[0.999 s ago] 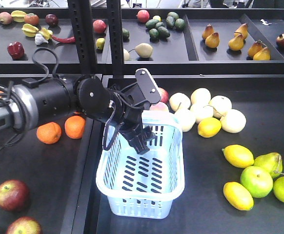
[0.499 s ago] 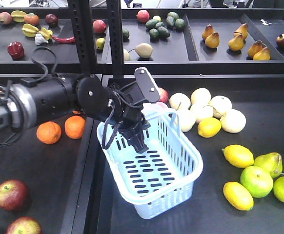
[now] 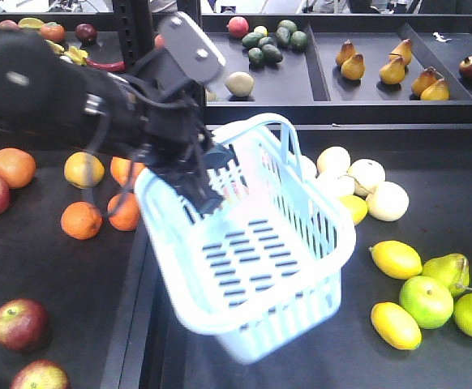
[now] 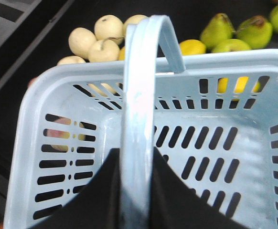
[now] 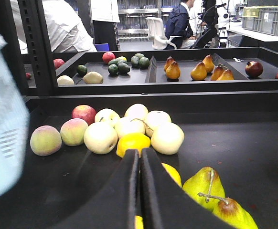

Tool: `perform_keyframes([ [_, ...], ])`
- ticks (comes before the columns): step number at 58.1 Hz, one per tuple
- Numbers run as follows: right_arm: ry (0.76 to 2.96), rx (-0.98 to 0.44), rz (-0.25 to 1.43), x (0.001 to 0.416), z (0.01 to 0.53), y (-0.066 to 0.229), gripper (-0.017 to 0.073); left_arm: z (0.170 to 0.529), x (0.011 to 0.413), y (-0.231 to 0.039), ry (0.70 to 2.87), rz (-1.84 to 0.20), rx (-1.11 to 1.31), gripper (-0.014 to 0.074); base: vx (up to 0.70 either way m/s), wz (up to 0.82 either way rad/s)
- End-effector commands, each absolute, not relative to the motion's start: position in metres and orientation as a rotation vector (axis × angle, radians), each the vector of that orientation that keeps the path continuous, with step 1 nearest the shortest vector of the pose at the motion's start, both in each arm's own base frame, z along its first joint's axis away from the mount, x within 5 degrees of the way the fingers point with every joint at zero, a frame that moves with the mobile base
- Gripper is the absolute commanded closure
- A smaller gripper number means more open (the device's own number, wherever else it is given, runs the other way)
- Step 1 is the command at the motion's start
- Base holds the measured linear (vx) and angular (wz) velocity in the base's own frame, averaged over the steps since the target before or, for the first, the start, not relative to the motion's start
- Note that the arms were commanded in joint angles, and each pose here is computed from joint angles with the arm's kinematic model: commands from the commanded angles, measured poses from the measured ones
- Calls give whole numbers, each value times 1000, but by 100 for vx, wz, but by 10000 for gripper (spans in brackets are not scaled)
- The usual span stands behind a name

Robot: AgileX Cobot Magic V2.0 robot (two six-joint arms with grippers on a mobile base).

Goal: Pick three apples into basket with both arms
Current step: 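Lift the basket by its handle with the left gripper, then hold the lifted basket in the left gripper near the robot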

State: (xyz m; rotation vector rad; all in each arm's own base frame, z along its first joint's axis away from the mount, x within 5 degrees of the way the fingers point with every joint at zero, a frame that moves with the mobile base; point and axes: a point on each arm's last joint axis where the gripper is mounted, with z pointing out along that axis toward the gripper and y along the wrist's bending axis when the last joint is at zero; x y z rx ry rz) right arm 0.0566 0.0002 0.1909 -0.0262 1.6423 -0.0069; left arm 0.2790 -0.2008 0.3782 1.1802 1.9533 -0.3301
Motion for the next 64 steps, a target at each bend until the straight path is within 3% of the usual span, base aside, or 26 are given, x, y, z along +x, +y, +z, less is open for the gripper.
perform_keyframes([
  [1,1571,-39,-19,56,194,0,564,421,250,-186,1898,-397,1089,599,0,0],
  [25,1571,-39,-19,56,194,0,564,468,185,-147,1879,-521,914,599,0,0],
  [32,1571,-39,-19,56,194,0,564,457,173,-139,1898,-525,901,599,0,0],
  [48,1571,-39,-19,56,194,0,564,393,144,-118,2036,-572,790,599,0,0],
  [64,1571,-39,-19,56,194,0,564,404,105,-90,1833,-610,642,599,0,0],
])
